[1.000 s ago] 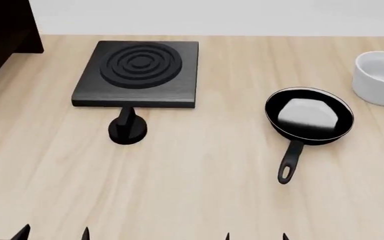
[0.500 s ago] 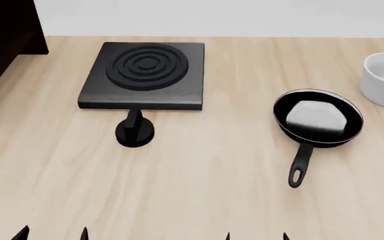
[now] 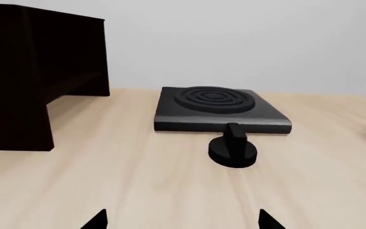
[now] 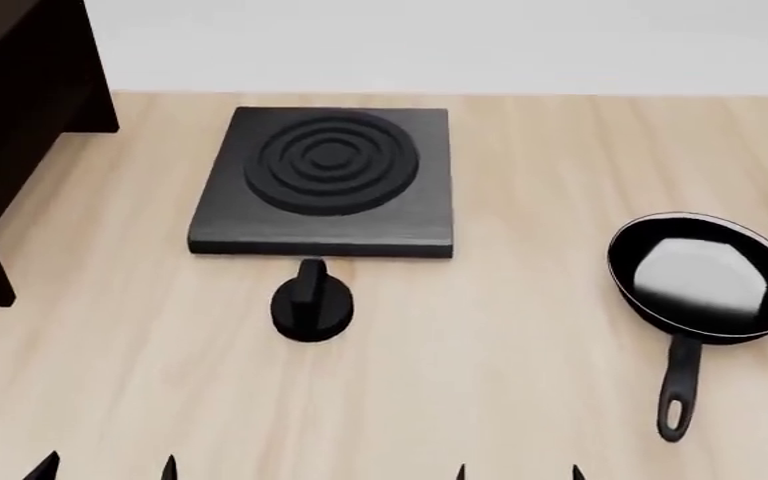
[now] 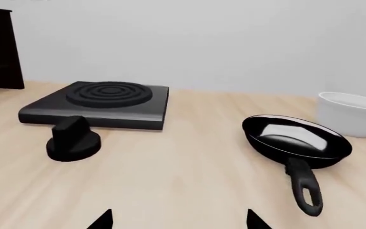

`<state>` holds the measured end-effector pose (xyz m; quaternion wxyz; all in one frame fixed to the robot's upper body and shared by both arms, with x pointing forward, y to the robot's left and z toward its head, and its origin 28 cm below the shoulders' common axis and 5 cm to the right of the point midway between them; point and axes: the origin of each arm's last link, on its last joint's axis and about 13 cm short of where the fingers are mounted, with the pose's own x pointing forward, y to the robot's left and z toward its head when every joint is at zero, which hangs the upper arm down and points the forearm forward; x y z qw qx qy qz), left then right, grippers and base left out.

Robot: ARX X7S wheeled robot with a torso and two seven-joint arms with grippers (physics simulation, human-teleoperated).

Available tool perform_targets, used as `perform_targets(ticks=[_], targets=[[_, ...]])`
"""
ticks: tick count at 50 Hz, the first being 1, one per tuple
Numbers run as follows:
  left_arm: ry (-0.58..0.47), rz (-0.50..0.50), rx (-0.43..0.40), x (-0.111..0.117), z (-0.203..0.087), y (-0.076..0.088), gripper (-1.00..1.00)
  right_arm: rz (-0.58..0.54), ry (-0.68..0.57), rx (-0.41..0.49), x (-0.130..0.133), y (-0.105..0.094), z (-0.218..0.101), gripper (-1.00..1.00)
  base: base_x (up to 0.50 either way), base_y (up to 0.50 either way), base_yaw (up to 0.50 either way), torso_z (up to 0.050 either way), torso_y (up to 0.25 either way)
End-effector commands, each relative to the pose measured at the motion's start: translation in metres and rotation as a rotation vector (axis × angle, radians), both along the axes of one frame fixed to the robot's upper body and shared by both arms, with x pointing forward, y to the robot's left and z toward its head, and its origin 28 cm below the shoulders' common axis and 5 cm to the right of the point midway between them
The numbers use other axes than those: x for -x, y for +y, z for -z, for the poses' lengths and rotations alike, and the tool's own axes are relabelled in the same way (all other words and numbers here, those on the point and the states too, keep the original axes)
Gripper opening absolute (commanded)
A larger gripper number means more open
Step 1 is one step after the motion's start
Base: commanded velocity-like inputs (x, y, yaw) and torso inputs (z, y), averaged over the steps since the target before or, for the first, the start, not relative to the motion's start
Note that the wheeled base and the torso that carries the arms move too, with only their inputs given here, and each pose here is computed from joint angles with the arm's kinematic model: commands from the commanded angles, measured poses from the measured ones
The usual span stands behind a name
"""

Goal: Put the frying pan on the cabinet shelf.

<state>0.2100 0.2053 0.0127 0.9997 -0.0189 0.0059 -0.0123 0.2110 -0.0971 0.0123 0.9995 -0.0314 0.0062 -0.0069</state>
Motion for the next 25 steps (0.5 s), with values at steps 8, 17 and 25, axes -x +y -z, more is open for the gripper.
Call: perform_targets(ticks=[8,17,25], targets=[[-0.002,0.001,-0.005,0.0004,-0.0018,-0.0003,1.0,-0.014,-0.01,0.005,0.0004,0.0001,0.0009,1.0,0.39,0.14,0.0,0.0,0.0],[-0.003,0.001,-0.005,0.0005,-0.0008,-0.0001,1.0,-0.017,-0.01,0.01,0.0012,0.0002,0.0,1.0,0.45,0.13,0.0,0.0,0.0],[-0.003,0.001,-0.005,0.0007,-0.0018,-0.0006,1.0,-0.016,-0.011,0.014,0.0016,0.0001,-0.0003,1.0,0.49,0.13,0.0,0.0,0.0]])
